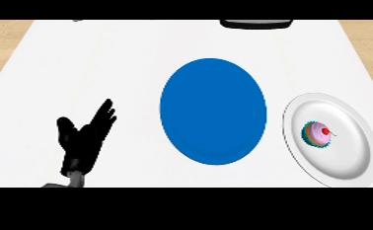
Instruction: Pick the cupcake from the plate and place it in the plate
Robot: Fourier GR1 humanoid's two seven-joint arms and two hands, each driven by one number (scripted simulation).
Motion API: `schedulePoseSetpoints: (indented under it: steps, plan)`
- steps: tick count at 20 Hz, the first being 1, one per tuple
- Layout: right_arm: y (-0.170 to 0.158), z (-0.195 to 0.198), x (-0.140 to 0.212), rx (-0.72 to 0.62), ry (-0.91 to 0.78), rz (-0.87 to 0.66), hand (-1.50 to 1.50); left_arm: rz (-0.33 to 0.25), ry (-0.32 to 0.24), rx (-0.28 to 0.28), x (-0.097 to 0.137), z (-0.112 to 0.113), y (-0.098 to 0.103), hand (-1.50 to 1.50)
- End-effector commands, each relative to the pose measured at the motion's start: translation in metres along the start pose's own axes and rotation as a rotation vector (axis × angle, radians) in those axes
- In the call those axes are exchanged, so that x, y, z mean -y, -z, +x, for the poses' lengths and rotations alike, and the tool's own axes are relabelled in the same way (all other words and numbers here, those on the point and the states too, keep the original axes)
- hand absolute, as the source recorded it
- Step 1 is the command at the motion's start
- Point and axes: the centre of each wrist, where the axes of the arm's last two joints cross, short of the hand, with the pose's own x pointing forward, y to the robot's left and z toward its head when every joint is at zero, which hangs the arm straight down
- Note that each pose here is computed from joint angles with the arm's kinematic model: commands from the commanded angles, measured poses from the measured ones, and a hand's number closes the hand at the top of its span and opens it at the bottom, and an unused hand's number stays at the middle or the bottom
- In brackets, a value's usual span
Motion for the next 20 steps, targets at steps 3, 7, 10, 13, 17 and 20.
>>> schedulePoseSetpoints:
  steps: [3, 7, 10, 13, 17, 20]
  plan:
    - [0.003, 0.026, 0.011, -0.117, -0.229, 0.327, -1.5, 0.015, 0.007, -0.013, -0.001, -0.015, 0.0, 0.0]
    - [0.022, 0.04, -0.018, -0.142, -0.324, 0.422, -1.5, 0.01, 0.002, -0.011, 0.006, 0.006, 0.005, 0.0]
    - [0.028, 0.048, -0.024, -0.177, -0.39, 0.421, -1.5, 0.009, -0.008, -0.025, 0.017, -0.004, -0.013, 0.0]
    - [0.029, 0.047, -0.061, -0.194, -0.388, 0.454, -1.5, 0.006, -0.003, -0.018, 0.008, -0.012, 0.008, 0.0]
    - [0.016, 0.051, -0.094, -0.214, -0.417, 0.447, -1.5, 0.009, 0.006, -0.022, 0.009, -0.013, 0.019, 0.0]
    - [0.013, 0.039, -0.093, -0.245, -0.458, 0.448, -1.5, -0.007, 0.004, -0.002, 0.007, 0.006, 0.001, 0.0]
